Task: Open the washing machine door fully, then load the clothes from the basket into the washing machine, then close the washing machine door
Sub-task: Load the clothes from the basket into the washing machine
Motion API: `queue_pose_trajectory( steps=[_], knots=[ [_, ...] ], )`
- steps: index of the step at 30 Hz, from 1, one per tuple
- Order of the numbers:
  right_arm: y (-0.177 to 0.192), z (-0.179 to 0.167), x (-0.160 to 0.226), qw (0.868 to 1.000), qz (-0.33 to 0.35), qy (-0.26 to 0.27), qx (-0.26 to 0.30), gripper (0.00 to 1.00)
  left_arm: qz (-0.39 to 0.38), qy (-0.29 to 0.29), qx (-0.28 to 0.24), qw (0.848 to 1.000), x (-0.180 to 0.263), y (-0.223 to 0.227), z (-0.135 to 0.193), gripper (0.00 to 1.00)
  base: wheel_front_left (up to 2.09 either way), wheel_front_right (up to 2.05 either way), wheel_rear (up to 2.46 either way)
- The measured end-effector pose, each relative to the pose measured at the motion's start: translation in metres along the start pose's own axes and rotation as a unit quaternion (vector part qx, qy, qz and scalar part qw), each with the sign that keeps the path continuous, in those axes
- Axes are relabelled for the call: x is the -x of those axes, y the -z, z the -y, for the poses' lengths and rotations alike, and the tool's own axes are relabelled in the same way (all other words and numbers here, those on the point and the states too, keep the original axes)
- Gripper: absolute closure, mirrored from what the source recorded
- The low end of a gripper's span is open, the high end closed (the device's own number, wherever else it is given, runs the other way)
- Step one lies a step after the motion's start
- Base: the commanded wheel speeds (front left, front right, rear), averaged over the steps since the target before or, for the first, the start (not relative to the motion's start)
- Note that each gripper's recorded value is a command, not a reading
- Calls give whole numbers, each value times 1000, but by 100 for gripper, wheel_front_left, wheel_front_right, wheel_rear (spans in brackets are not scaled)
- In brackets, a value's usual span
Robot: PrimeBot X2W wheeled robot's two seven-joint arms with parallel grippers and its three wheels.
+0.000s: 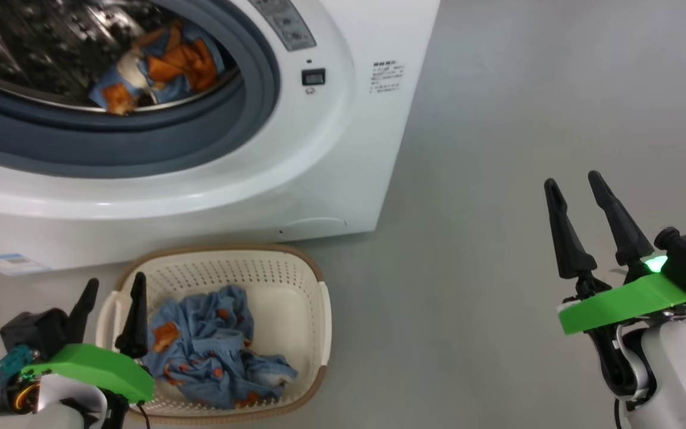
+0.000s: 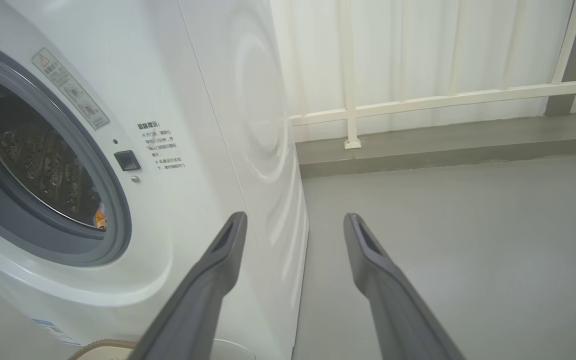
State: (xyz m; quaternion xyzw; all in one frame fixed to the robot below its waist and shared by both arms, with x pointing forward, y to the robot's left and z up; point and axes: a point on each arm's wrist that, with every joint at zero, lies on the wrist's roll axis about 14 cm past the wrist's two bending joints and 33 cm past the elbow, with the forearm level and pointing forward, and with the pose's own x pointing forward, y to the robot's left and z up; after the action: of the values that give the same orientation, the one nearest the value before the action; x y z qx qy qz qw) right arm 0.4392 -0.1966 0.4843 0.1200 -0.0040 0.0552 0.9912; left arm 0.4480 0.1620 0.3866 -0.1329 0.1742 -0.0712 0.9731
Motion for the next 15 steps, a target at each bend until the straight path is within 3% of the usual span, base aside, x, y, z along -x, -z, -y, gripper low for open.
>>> queue_pose_trajectory(
  steps=[9,15],
  knots=[
    [21,9,-17,1000,-17,16,-6,0,-122,7,-11,992,-28,69,-7,0,0,0,0],
    [35,15,-25,999,-27,27,-9,0,-216,13,-21,976,-39,119,-7,0,0,0,0]
  ],
)
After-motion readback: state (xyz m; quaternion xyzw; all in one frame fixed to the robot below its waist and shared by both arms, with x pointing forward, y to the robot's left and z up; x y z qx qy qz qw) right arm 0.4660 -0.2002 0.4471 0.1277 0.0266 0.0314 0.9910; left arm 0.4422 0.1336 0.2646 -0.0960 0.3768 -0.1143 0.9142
